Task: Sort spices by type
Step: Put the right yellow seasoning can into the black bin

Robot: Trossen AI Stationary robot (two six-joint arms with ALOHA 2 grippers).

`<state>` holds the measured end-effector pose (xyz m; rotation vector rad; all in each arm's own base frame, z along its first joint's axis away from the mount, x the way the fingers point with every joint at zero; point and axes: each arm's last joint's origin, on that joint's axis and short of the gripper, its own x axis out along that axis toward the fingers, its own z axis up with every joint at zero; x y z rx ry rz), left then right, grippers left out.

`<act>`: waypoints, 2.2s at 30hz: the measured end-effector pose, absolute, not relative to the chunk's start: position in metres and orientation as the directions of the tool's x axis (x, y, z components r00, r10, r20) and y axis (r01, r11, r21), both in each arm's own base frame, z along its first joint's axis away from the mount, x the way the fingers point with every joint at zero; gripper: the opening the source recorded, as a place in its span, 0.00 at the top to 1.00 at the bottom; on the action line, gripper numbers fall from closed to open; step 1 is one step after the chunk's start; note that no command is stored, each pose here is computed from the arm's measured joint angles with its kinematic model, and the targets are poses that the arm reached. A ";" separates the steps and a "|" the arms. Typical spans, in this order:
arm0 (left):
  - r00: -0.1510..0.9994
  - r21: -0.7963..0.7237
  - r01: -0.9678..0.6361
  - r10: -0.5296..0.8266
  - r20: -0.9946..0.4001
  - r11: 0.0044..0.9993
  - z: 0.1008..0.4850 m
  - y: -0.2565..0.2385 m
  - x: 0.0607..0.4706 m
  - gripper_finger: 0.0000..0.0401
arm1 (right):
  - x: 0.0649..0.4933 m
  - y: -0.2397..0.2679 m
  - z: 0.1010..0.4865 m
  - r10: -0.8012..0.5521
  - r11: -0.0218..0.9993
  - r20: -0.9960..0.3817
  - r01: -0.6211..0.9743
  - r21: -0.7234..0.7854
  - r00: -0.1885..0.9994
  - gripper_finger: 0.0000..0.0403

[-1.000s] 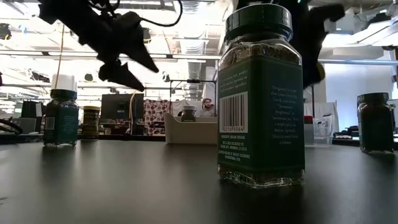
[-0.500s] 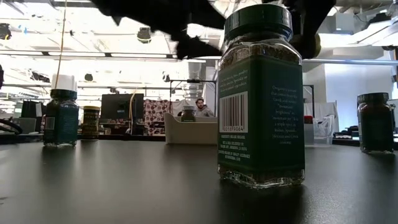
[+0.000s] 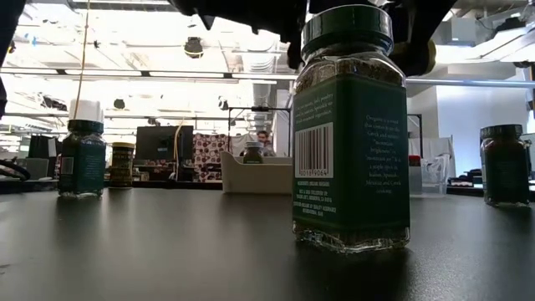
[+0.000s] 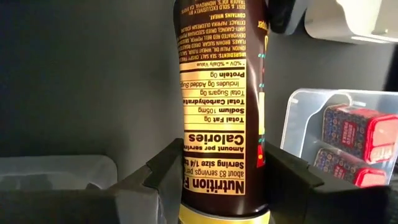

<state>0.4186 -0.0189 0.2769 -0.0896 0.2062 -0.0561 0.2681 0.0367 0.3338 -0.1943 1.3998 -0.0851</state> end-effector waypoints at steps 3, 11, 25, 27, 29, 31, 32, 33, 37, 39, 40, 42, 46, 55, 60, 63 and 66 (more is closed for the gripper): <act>0.977 -0.094 0.045 -0.064 -0.203 0.995 0.277 -0.019 0.419 0.04 | 0.266 0.036 0.338 -0.178 0.981 -0.964 -0.042 -0.189 0.197 0.50; 0.980 -0.090 0.000 -0.018 -0.198 0.996 0.278 -0.018 0.419 0.04 | 0.254 0.034 0.358 -0.156 0.986 -0.930 0.003 -0.164 0.334 0.50; 0.990 -0.034 -0.027 0.021 -0.141 0.999 0.283 -0.017 0.420 0.04 | 0.247 0.041 0.364 -0.117 0.990 -0.923 -0.029 -0.137 0.366 0.50; 0.989 -0.037 -0.027 0.021 -0.147 0.999 0.282 -0.017 0.420 0.04 | 0.245 0.043 0.365 -0.113 0.990 -0.920 -0.035 -0.136 0.374 0.50; 0.989 -0.038 -0.027 0.021 -0.150 0.999 0.282 -0.017 0.420 0.04 | 0.245 0.043 0.367 -0.109 0.990 -0.913 -0.035 -0.133 0.393 0.50; 0.989 -0.039 -0.025 0.019 -0.150 0.999 0.282 -0.017 0.420 0.04 | 0.246 0.044 0.369 -0.103 0.991 -0.902 -0.032 -0.129 0.419 0.50; 0.989 -0.040 -0.022 0.016 -0.150 0.999 0.282 -0.017 0.420 0.04 | 0.247 0.044 0.370 -0.101 0.991 -0.895 -0.031 -0.127 0.434 0.50; 0.989 -0.041 -0.021 0.015 -0.150 0.999 0.282 -0.017 0.420 0.04 | 0.247 0.044 0.371 -0.098 0.992 -0.888 -0.030 -0.125 0.449 0.50; 0.989 -0.063 -0.024 0.014 -0.150 0.998 0.282 -0.017 0.420 0.04 | 0.247 0.044 0.374 -0.093 0.992 -0.875 -0.027 -0.120 0.476 0.52; 0.989 -0.064 -0.024 0.014 -0.149 0.998 0.282 -0.017 0.420 0.04 | 0.247 0.044 0.375 -0.092 0.993 -0.873 -0.026 -0.119 0.479 0.52; 0.989 -0.063 -0.023 0.014 -0.149 0.998 0.282 -0.017 0.420 0.04 | 0.247 0.044 0.375 -0.092 0.993 -0.872 -0.026 -0.119 0.481 0.51; 0.988 -0.063 -0.024 0.014 -0.152 0.998 0.282 -0.017 0.420 0.04 | 0.247 0.044 0.375 -0.092 0.993 -0.871 -0.025 -0.119 0.482 0.51; 0.985 -0.064 -0.025 0.014 -0.169 0.998 0.280 -0.017 0.419 0.04 | 0.247 0.044 0.375 -0.092 0.993 -0.870 -0.024 -0.118 0.485 0.51; 0.985 -0.064 -0.026 0.014 -0.170 0.998 0.280 -0.017 0.419 0.21 | 0.247 0.044 0.375 -0.096 0.992 -0.868 -0.022 -0.122 0.486 0.51; 0.985 -0.064 -0.026 0.014 -0.170 0.998 0.280 -0.017 0.419 0.32 | 0.247 0.044 0.375 -0.096 0.992 -0.868 -0.022 -0.122 0.486 0.51; 0.985 -0.064 -0.026 0.015 -0.170 0.998 0.280 -0.017 0.419 0.40 | 0.247 0.044 0.375 -0.095 0.992 -0.869 -0.022 -0.121 0.486 0.51; 0.985 -0.062 -0.026 0.015 -0.170 0.998 0.280 -0.017 0.419 0.46 | 0.247 0.044 0.375 -0.095 0.992 -0.869 -0.022 -0.121 0.486 0.51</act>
